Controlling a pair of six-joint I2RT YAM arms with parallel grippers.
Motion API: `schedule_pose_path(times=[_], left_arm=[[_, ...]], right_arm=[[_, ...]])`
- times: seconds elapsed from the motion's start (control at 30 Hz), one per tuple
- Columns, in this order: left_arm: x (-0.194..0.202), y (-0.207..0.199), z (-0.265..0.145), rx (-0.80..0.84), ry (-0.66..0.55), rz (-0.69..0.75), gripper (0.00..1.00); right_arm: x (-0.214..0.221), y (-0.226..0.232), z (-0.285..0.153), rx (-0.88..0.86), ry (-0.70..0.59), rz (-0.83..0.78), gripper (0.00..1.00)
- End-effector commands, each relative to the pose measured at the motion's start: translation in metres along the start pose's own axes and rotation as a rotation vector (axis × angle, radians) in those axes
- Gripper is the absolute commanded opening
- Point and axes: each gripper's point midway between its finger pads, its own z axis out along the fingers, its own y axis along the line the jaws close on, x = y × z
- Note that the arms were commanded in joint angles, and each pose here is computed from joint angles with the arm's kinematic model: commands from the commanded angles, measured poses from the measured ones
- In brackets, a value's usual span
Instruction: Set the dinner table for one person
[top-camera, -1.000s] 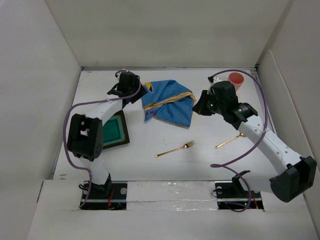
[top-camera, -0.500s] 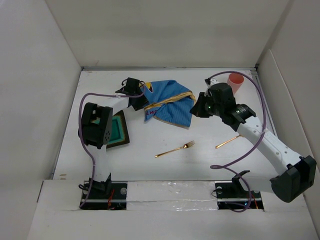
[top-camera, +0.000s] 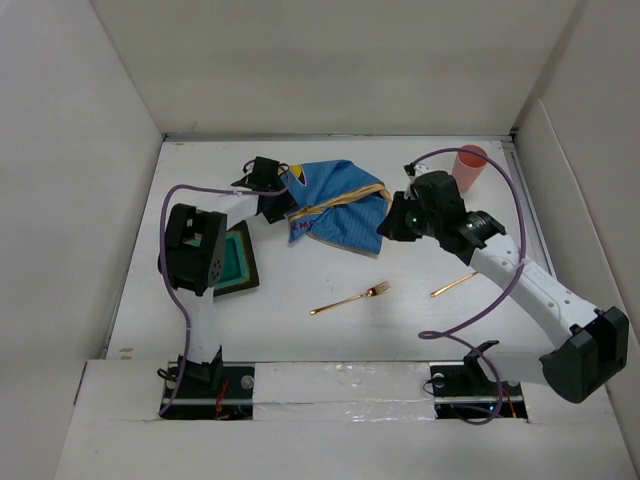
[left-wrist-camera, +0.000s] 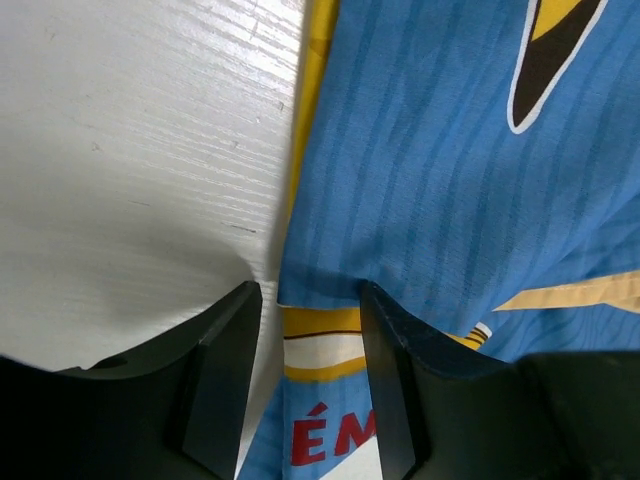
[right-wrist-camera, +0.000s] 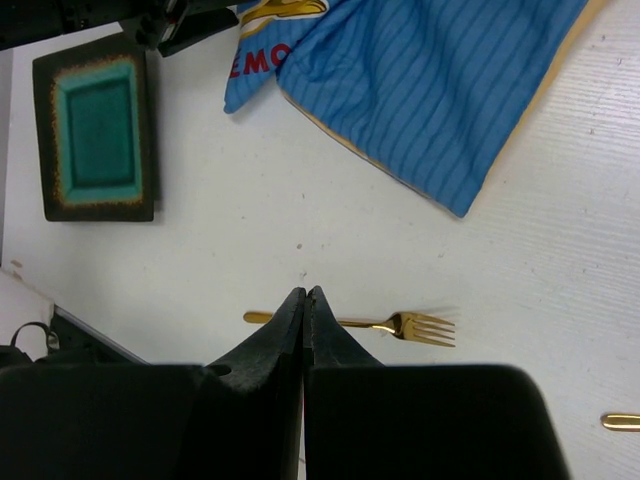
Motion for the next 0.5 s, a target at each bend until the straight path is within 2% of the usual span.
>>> schedule_pose_path(times=[0.0, 0.17, 0.27, 0.3, 0.47], left_arm=[[-0.009, -0.004, -0.003, -0.008, -0.036, 0.023, 0.42], [-0.007, 0.002, 0.005, -0.046, -0.019, 0.04, 0.37], [-0.001, 0.002, 0.01, -0.051, -0.009, 0.043, 0.27], [-0.001, 0.002, 0.01, -0.051, -0.009, 0.04, 0.2], [-0.013, -0.002, 0.005, -0.056, -0.05, 0.044, 0.12]], right_arm=[[-0.009, 0.012, 0.0, -0.029, -0.027, -0.016, 0.03], [-0.011, 0.012, 0.0, -0.028, -0.029, -0.018, 0.03], [-0.011, 0.013, 0.0, -0.031, -0.027, -0.019, 0.03], [-0.01, 0.013, 0.0, -0.031, -0.025, -0.019, 0.03], [-0.006, 0.014, 0.002, -0.033, -0.013, -0.022, 0.03]])
